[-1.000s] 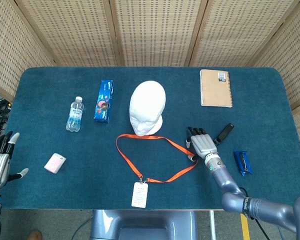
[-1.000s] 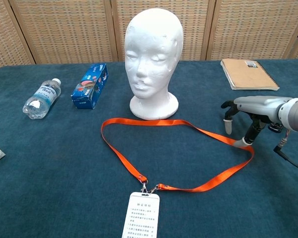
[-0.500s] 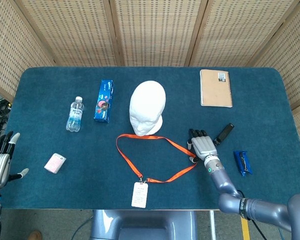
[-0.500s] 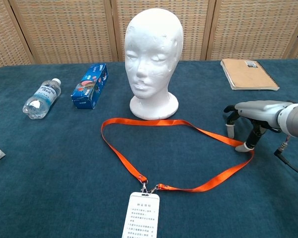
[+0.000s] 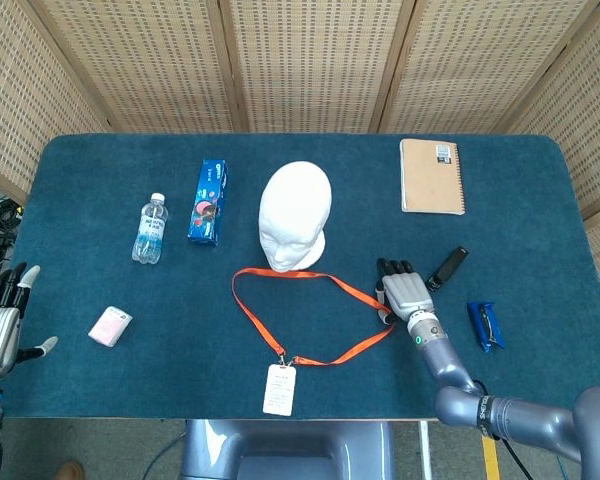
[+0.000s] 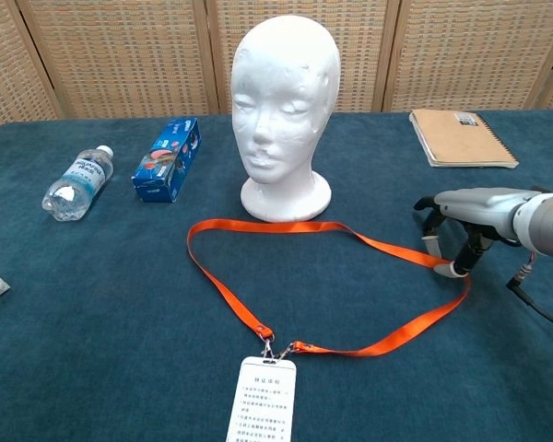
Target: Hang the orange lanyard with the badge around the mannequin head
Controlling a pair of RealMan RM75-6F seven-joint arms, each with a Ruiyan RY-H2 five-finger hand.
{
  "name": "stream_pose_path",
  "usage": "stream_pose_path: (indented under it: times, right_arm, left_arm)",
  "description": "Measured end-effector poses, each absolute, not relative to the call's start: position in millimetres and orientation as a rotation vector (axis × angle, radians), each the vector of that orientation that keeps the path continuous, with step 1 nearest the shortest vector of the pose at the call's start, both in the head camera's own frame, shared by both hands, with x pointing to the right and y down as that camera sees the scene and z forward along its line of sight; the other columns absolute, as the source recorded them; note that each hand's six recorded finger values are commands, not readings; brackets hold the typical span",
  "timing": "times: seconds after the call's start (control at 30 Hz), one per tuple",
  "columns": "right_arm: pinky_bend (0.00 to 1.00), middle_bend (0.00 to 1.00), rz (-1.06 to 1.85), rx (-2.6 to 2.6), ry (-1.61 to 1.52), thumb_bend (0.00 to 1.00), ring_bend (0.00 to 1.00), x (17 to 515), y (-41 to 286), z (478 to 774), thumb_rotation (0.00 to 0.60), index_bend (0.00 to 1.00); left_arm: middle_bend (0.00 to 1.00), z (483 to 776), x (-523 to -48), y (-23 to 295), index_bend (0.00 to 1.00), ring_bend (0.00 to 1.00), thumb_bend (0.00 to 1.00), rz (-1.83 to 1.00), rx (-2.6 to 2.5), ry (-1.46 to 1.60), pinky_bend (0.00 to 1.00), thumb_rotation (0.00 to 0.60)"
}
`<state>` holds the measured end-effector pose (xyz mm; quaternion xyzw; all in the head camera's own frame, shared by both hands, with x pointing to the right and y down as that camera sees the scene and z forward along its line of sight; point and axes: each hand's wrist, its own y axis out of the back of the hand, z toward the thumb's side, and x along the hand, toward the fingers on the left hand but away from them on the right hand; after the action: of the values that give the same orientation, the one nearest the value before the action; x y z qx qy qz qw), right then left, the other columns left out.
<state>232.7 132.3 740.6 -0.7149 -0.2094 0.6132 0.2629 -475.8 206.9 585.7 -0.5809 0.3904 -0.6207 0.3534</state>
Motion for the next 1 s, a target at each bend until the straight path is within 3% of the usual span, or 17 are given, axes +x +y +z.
stream_pose_path:
  times: [0.7, 0.87, 1.0]
  right_arm:
    - [0.00, 0.00, 1.607, -1.957, -0.591, 0.66, 0.00, 229, 128, 731, 0.600, 0.68]
    - [0.00, 0.00, 1.585, -1.967, -0.609, 0.66, 0.00, 229, 123, 725, 0.600, 0.68]
    - [0.00, 0.00, 1.566, -1.980, -0.632, 0.67, 0.00, 230, 118, 718, 0.600, 0.69]
  left_arm:
    - [0.00, 595, -469, 202, 0.00, 0.00, 0.00, -1.597, -1.549, 0.984, 0.00, 0.600]
    - [0.00, 609, -446, 176, 0.00, 0.00, 0.02, -1.530, -1.631, 0.963, 0.00, 0.600]
    - [0.00, 626, -404, 136, 0.10, 0.00, 0.17, -1.419, -1.715, 0.908, 0.00, 0.600]
